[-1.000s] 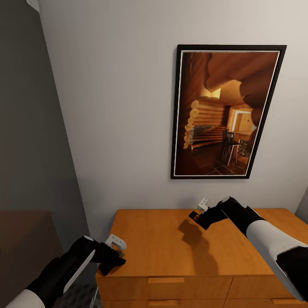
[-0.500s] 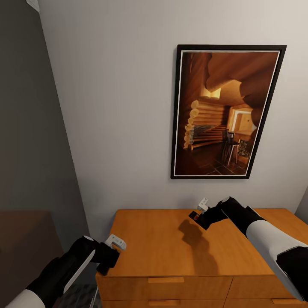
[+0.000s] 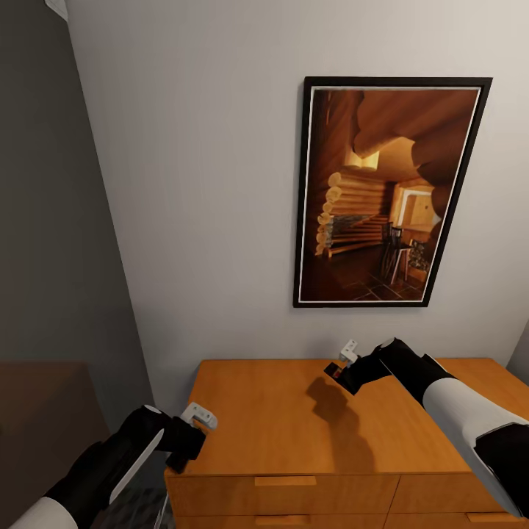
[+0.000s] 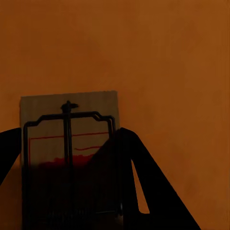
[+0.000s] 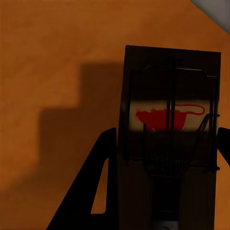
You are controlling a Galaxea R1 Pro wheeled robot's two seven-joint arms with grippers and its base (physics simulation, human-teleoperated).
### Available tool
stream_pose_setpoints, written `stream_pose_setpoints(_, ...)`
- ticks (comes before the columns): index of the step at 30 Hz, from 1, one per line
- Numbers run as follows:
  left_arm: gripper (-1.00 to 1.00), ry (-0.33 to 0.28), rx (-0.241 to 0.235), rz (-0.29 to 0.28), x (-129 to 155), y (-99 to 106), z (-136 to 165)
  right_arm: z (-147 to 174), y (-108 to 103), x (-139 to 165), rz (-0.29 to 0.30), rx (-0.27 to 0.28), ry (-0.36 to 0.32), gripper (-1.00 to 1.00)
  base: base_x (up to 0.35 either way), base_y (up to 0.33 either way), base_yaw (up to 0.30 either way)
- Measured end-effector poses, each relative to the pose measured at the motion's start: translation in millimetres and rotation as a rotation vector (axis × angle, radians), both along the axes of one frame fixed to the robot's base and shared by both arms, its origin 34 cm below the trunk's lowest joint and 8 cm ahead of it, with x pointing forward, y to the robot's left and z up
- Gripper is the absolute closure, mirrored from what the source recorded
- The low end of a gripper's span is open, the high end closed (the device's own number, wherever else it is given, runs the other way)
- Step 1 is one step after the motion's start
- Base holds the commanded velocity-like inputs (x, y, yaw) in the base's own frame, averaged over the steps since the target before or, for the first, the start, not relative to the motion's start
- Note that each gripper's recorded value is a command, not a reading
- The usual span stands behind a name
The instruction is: Take the four mousetraps from the cabinet in the bathroom and place them on the bathroom floor. Make sure all four end up on the same floor surface, and ensure that at least two of them are either under or directly next to the same bathroom sink.
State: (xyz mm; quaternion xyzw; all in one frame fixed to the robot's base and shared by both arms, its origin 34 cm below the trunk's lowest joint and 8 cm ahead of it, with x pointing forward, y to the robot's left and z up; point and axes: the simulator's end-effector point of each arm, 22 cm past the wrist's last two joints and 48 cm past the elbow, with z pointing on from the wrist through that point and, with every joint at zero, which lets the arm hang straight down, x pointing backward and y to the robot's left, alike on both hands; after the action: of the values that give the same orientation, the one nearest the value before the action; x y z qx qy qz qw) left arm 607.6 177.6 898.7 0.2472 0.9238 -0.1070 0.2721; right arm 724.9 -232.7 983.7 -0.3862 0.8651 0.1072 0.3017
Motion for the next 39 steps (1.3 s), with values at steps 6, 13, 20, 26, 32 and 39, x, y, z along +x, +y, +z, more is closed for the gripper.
stream_pose_setpoints(6, 1.0, -0.005, 0.003, -0.002, 0.9, -3.6, -0.3, 0.1, 0.1, 0.0, 0.0, 0.0, 0.0, 1.0, 0.0, 0.0, 0.0)
stream_pose_setpoints(13, 1.0, -0.002, -0.006, -0.002, 0.4, -6.0, 0.2, 0.0, 0.3, 0.0, 0.0, 0.0, 0.0, 1.0, 0.0, 0.0, 0.0)
stream_pose_setpoints(20, 1.0, -0.001, -0.007, -0.001, 0.5, -6.0, 0.3, 0.0, 0.2, 0.0, 0.0, 0.0, 0.0, 1.0, 0.0, 0.0, 0.0)
stream_pose_setpoints(26, 1.0, 0.0, -0.01, 0.001, 0.5, -6.0, 0.4, -0.1, 0.1, 0.1, 0.0, 0.0, 0.0, 1.0, 0.0, 0.0, 0.0)
stream_pose_setpoints(32, 1.0, 0.001, -0.012, 0.002, 0.6, -6.0, 0.6, -0.2, 0.0, 0.1, 0.0, 0.0, 0.0, 1.0, 0.0, 0.0, 0.0)
stream_pose_setpoints(39, 1.0, 0.004, -0.014, 0.003, -0.4, -6.5, 0.8, 0.8, 0.0, -0.3, 0.0, 0.0, 0.0, 1.0, 0.0, 0.0, 0.0)
